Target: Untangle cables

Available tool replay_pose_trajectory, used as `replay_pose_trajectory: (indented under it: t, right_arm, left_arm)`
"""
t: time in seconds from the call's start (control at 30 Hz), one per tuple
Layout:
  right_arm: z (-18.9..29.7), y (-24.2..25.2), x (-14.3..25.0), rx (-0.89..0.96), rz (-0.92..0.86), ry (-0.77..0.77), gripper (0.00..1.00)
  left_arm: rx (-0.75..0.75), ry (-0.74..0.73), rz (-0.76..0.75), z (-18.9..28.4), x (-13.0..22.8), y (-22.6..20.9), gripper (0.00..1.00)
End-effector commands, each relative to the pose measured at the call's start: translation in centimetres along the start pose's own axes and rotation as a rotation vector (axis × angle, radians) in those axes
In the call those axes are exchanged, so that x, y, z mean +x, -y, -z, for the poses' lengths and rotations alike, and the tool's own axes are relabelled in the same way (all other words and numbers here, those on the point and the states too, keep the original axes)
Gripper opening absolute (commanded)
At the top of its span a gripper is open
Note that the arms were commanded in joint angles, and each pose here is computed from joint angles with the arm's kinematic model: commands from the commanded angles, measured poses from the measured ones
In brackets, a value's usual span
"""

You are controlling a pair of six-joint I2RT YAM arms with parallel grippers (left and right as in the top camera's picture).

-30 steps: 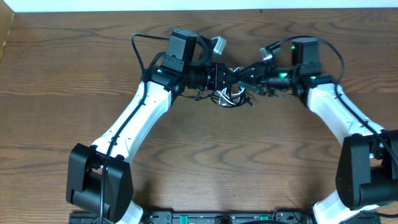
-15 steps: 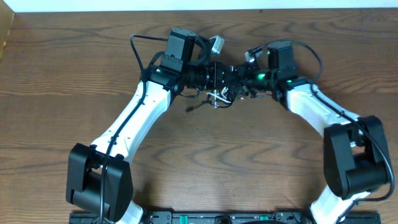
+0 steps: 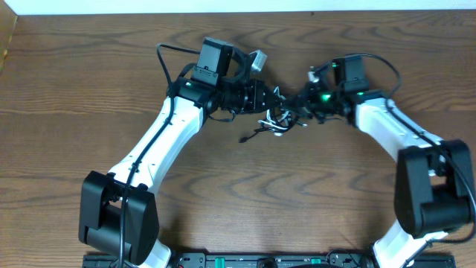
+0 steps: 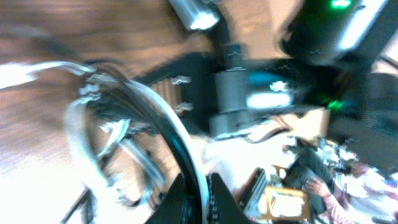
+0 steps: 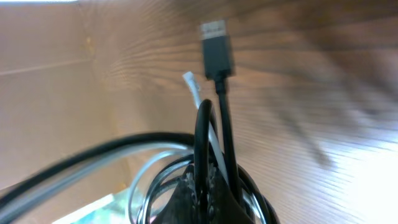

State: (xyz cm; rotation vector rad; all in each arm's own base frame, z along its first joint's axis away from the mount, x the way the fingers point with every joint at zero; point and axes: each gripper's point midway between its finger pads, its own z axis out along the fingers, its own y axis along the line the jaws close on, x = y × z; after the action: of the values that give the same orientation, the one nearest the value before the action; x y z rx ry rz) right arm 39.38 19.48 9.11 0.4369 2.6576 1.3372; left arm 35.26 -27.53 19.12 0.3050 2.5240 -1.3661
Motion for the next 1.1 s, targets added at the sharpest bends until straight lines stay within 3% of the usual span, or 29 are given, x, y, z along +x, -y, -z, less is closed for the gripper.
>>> replay_pose_trajectory:
  t: [0.0, 0.17, 0.33, 0.67, 1.0, 1.07]
  right_arm:
    - [4.2, 2.8, -0.9, 0.244, 0.124, 0.128, 0.01]
    - [6.3, 5.2, 0.6, 0.386, 0.131, 0.104, 0.01]
    - [10.0, -0.3, 0.9, 0.141, 0.268, 0.128, 0.01]
    - [19.0, -8.0, 3.6, -0.118, 0.418, 0.285, 0.01]
    - [20.6, -5.5, 5.0, 0.004, 0.335, 0.312, 0.02]
    - [20.0, -4.5, 5.1, 0.038, 0.315, 0.285, 0.09]
  left_arm:
    - [-0.122, 0.011, -0.036, 1.2, -0.1, -2.9, 0.07]
    - [-0.142, -0.034, -0.090, 1.3, 1.1, -3.5, 0.07]
    - [-0.331, -0.108, -0.122, 2.2, 3.1, -7.1, 0.07]
    - [-0.327, -0.219, -0.194, -0.2, 6.3, -8.5, 0.08]
    - [-0.324, -0.323, -0.175, -4.2, 8.7, -11.0, 0.11]
    - [-0.344, -0.321, -0.178, -4.5, 8.5, -11.6, 0.12]
